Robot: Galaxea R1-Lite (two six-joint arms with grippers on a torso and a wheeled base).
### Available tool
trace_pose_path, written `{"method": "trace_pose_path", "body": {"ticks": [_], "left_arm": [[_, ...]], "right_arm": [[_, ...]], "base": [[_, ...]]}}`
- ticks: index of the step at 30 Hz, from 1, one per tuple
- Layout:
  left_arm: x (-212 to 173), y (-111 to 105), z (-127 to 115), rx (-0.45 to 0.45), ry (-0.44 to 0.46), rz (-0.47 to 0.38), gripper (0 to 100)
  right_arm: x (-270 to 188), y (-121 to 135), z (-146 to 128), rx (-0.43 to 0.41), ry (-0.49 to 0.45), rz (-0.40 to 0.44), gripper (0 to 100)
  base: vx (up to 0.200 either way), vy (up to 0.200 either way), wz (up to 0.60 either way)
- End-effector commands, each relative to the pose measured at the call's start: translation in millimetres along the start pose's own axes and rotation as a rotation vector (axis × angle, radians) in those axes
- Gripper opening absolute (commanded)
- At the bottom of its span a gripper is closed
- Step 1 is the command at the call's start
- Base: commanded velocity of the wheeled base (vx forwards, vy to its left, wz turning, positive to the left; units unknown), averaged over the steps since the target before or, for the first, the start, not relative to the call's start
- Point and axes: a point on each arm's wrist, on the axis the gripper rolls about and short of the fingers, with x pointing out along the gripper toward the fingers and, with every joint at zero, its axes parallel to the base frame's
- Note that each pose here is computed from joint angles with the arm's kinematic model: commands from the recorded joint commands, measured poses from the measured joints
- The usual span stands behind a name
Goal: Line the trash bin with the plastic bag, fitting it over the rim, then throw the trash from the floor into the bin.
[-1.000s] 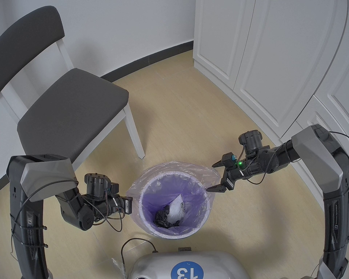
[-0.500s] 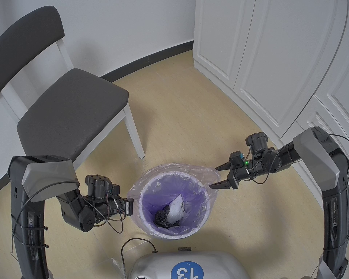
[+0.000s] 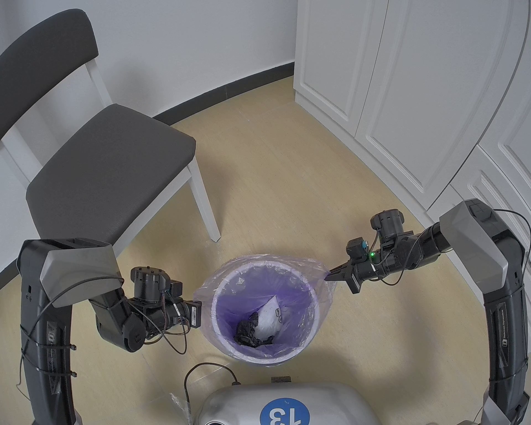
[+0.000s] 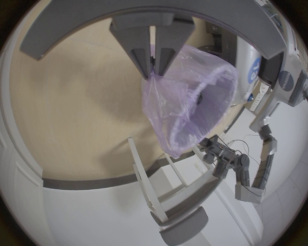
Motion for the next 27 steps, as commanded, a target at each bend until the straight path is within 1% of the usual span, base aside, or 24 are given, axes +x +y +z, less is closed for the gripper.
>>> {"method": "trace_pose_path", "body": {"ticks": [1, 4, 7, 14, 19, 21, 27], "left_arm": [[11, 7, -9, 0.019, 0.02, 0.014, 0], [14, 7, -8, 0.02, 0.018, 0.013, 0], [21, 6, -9, 0.023, 0.017, 0.011, 0], [25, 5, -12, 0.025, 0.024, 0.006, 0], [27, 5, -14, 0.025, 0.024, 0.006, 0], [27, 5, -15, 0.023, 0.025, 0.005, 0], [28, 5, -16, 0.026, 0.033, 0.004, 0]], "right_arm": [[16, -2, -15, -0.002, 0.04, -0.04, 0], [22, -2, -15, -0.012, 0.045, -0.058, 0], [32, 0, -18, -0.019, 0.079, -0.087, 0], [43, 6, -23, -0.026, 0.099, -0.074, 0], [56, 13, -26, -0.045, 0.101, -0.06, 0], [67, 18, -25, -0.064, 0.093, -0.051, 0], [70, 13, -21, -0.074, 0.083, -0.06, 0]], "base": [[0.0, 0.0, 0.0], [0.0, 0.0, 0.0], [0.0, 0.0, 0.0], [0.0, 0.0, 0.0], [0.0, 0.0, 0.0], [0.0, 0.0, 0.0], [0.0, 0.0, 0.0]]}}
